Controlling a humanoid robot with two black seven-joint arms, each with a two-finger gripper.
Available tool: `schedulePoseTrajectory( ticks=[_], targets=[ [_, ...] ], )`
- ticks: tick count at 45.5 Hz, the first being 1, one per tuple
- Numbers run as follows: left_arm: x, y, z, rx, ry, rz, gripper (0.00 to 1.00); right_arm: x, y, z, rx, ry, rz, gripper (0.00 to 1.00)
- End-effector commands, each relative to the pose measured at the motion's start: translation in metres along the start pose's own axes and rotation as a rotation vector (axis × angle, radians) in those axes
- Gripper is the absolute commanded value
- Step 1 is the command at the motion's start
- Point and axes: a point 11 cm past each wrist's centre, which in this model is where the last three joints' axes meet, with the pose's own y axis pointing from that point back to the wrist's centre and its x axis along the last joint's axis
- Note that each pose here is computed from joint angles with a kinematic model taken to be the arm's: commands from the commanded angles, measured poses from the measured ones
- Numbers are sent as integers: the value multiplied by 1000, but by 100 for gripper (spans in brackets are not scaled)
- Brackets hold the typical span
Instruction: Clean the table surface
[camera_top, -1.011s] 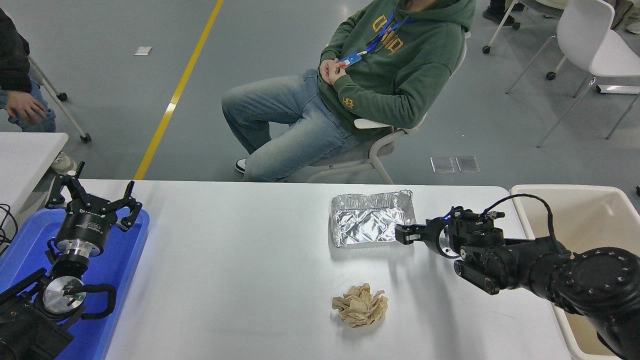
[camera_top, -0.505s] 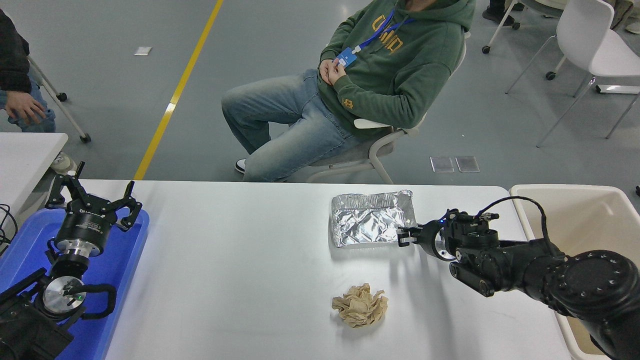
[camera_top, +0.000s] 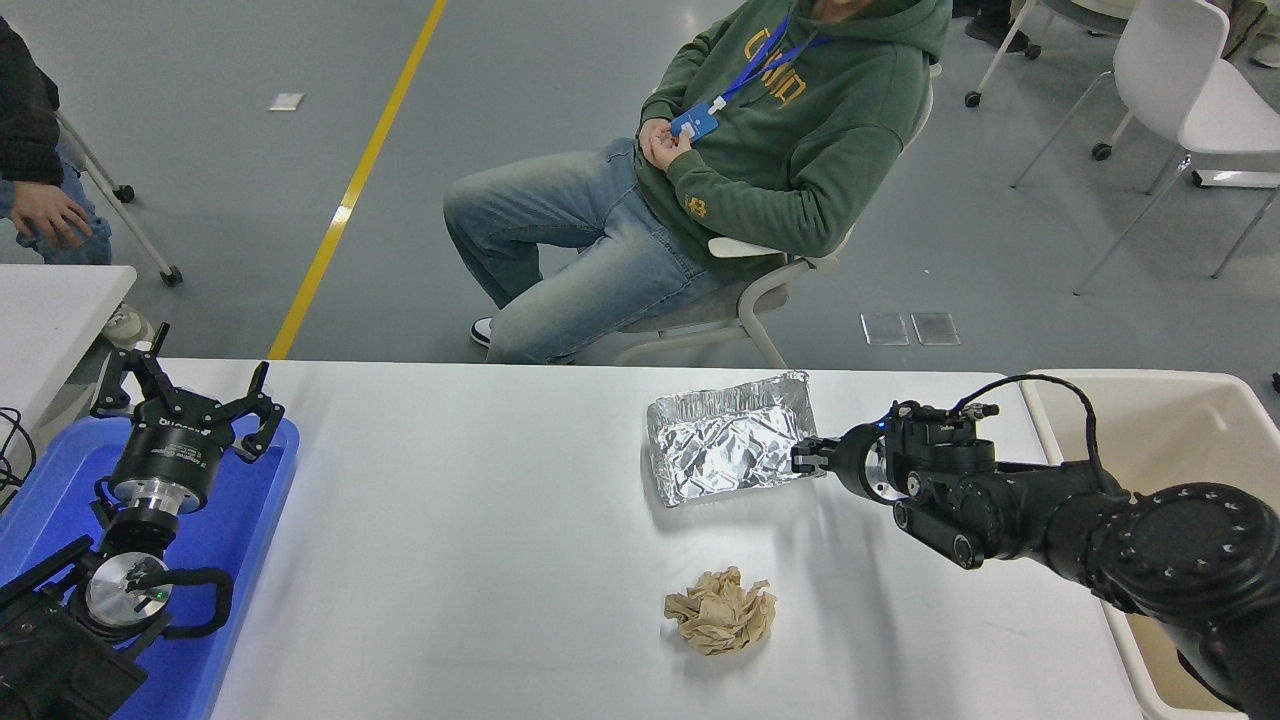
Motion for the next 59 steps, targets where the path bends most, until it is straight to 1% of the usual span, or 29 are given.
schedulePoseTrajectory(
  ticks=[1, 8, 12, 20, 27, 36, 43, 53, 59],
  targets=[
    [0, 0, 0, 0, 0, 0, 100, 1, 2, 6, -7, -21, -1, 0],
    [0, 0, 0, 0, 0, 0, 100, 1, 15, 31, -23, -113, -6, 0],
    [0, 0, 0, 0, 0, 0, 100, 17, 28, 40, -7, -184, 12, 0],
    [0, 0, 0, 0, 0, 0, 100, 31, 60, 72, -12, -281, 36, 0],
    [0, 0, 0, 0, 0, 0, 100, 52, 98, 100, -11, -361, 85, 0],
    [0, 0, 0, 0, 0, 0, 100, 81, 145, 124, -4, -419, 163, 0],
    [0, 0, 0, 0, 0, 0, 100, 94, 181, 143, -2, -475, 202, 0],
    [0, 0, 0, 0, 0, 0, 100, 99, 226, 157, 3, -523, 228, 0],
    [0, 0, 0, 0, 0, 0, 100, 96, 242, 166, -16, -534, 237, 0]
  ],
)
